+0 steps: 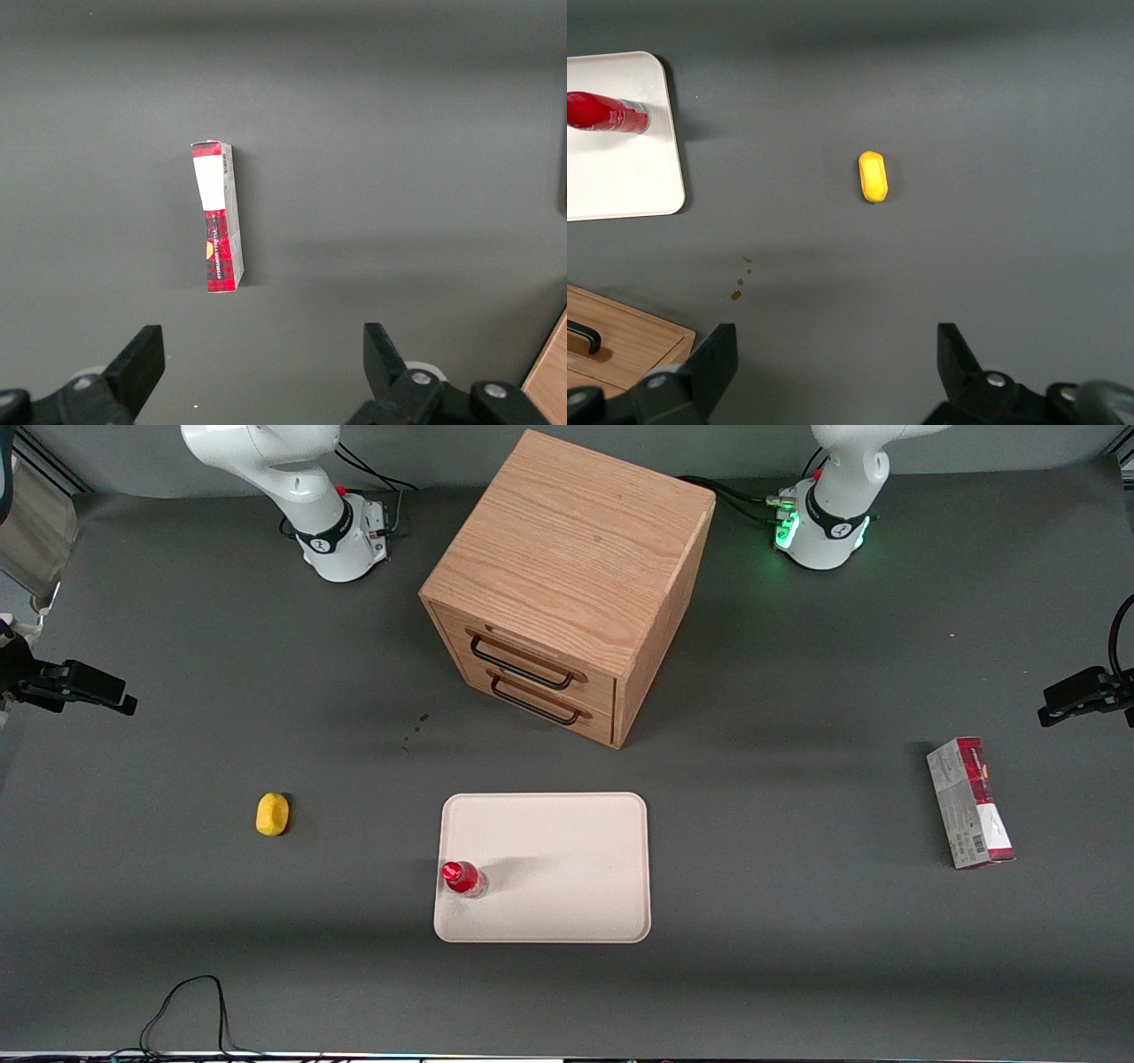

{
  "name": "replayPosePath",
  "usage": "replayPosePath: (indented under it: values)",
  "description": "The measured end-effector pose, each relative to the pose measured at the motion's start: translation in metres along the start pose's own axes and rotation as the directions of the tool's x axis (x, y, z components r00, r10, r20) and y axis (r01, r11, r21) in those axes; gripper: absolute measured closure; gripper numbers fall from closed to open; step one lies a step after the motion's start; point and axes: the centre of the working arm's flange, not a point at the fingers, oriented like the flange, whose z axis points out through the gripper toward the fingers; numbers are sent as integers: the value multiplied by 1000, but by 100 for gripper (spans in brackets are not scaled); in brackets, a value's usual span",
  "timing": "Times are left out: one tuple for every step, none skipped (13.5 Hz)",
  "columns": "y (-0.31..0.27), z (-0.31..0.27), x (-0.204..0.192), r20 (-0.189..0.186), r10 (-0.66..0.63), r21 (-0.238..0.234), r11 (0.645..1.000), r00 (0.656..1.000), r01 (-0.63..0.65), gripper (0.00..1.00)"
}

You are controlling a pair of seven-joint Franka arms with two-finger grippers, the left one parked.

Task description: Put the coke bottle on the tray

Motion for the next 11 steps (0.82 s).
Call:
replayPosePath:
  values:
    - [-1,0,0,1,16,0,1000,1000,-16,0]
    - [-2,0,0,1,30,0,1000,1000,-30,0]
    - [-5,0,0,1,30,0,1000,1000,-30,0]
    - [-6,0,0,1,27,0,1000,1000,-27,0]
    - [-9,0,0,1,23,0,1000,1000,-23,0]
    - [-10,0,0,1,17,-1,1000,1000,-17,0]
    - [-10,0,0,1,5,-1,1000,1000,-5,0]
    - [-10,0,0,1,-6,-1,1000,1000,6,0]
    - [-9,0,0,1,-10,-1,1000,1000,10,0]
    - [-9,0,0,1,-12,-1,1000,1000,12,0]
    - [-8,0,0,1,-13,-1,1000,1000,13,0]
